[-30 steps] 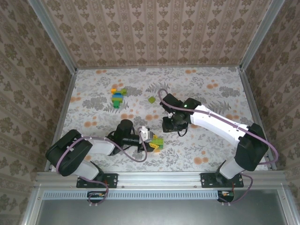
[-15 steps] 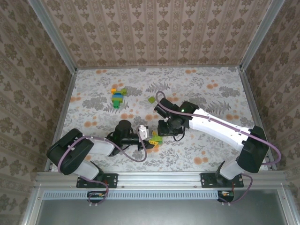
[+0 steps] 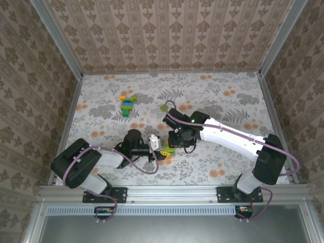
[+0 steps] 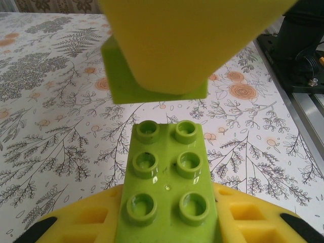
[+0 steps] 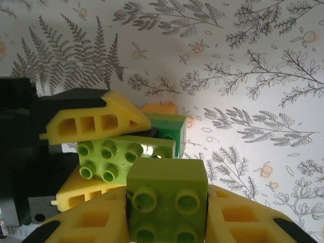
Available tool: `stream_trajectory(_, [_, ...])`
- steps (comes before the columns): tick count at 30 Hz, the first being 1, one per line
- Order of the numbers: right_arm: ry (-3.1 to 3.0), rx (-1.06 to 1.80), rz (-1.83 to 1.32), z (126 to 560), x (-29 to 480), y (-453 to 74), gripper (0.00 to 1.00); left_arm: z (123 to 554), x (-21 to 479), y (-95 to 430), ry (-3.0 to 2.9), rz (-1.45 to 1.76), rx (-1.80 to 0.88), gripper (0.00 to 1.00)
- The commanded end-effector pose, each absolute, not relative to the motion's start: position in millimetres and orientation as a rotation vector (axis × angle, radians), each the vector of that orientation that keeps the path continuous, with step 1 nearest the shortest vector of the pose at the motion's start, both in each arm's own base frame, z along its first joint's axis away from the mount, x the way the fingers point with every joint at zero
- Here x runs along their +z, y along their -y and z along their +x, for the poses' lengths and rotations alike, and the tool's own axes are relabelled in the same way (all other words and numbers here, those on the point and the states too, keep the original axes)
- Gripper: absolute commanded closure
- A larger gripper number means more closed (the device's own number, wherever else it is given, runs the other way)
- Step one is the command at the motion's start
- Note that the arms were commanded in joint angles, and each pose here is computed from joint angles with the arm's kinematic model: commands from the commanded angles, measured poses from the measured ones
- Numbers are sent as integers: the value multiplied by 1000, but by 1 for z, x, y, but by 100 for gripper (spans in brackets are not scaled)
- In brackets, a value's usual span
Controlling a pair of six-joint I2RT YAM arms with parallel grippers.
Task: Assemble a carrot with lego
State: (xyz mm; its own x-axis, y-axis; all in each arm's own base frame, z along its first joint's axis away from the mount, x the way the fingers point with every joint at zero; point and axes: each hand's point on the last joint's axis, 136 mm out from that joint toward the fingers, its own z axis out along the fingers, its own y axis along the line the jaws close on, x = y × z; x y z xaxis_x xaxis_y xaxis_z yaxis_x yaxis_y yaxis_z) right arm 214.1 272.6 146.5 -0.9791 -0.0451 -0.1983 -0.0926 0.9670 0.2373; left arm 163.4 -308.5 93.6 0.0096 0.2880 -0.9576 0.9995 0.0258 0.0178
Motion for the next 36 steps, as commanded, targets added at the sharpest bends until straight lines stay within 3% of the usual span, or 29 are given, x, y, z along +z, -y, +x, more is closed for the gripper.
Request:
stream_trajectory(1, [-2915,345,-78,217,141,-275,86,164,81,306,-1488,1412,-1038,69])
stream_trajectory(36, [-2985,254,-173,203,103,-275,82,165,79,307,-1500,1413,-1040,70])
